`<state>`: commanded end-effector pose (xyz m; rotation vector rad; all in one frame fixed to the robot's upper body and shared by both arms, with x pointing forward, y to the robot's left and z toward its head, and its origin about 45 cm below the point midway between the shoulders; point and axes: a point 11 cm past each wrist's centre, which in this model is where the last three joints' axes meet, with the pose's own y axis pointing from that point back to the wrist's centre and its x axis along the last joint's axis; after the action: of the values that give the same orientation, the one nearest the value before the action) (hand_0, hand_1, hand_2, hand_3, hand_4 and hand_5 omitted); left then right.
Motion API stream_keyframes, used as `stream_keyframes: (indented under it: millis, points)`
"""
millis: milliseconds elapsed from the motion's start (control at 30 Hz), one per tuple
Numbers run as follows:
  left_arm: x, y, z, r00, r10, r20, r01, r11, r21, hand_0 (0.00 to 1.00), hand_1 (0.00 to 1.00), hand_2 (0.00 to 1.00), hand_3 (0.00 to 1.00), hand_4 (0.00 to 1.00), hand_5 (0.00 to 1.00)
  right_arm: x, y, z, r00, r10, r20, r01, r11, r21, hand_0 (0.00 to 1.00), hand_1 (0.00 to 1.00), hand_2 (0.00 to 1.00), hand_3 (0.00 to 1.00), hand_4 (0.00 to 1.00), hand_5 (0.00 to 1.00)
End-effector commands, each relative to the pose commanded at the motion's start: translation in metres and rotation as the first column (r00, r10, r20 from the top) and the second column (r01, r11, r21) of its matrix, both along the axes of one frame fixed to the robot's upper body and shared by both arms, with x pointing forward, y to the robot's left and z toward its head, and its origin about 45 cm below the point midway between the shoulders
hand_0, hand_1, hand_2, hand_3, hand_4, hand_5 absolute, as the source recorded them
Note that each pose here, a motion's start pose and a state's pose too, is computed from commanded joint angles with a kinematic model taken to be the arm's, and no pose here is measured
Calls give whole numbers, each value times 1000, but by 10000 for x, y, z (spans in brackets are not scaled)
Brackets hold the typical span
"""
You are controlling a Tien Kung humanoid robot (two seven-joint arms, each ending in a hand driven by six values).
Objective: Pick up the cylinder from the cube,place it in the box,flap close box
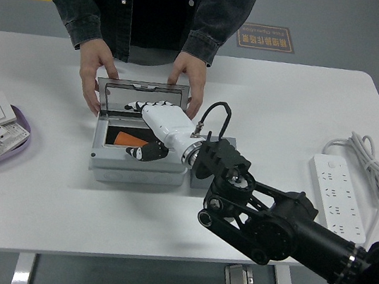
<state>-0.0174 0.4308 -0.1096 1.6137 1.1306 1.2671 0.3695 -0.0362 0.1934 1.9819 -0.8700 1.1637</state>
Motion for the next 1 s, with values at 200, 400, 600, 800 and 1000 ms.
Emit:
stream_keyframes:
  millis: [200, 400, 600, 800, 1000]
  points:
    - [-14, -18, -7, 1000, 0, 0, 0, 1000, -3, 603, 605, 560, 594, 662, 210, -188, 129, 125, 998, 41, -53, -28, 972, 232, 958, 867, 901, 933, 918, 308]
    - [-47, -26, -10, 1000, 0, -8, 0, 1000, -5, 603, 605, 560, 593, 661, 211, -98, -31, 655, 1000, 9, 1, -8, 886, 464, 952, 860, 897, 931, 932, 319]
    - [-17, -1, -1, 1000, -4, -3, 4, 1000, 0, 603, 605, 560, 593, 660, 210, 250, -378, 909, 995, -84, 52, 49, 878, 477, 880, 781, 807, 833, 903, 332]
    - [-2, 15, 5, 1000, -7, -3, 7, 1000, 2, 603, 605, 560, 593, 661, 210, 464, -485, 734, 995, -104, 15, 88, 901, 425, 781, 686, 709, 781, 843, 315]
    - [13, 20, 7, 1000, -9, -1, 9, 1000, 3, 603, 605, 560, 593, 660, 210, 554, -547, 399, 994, -101, -33, 106, 936, 335, 714, 658, 686, 766, 843, 311]
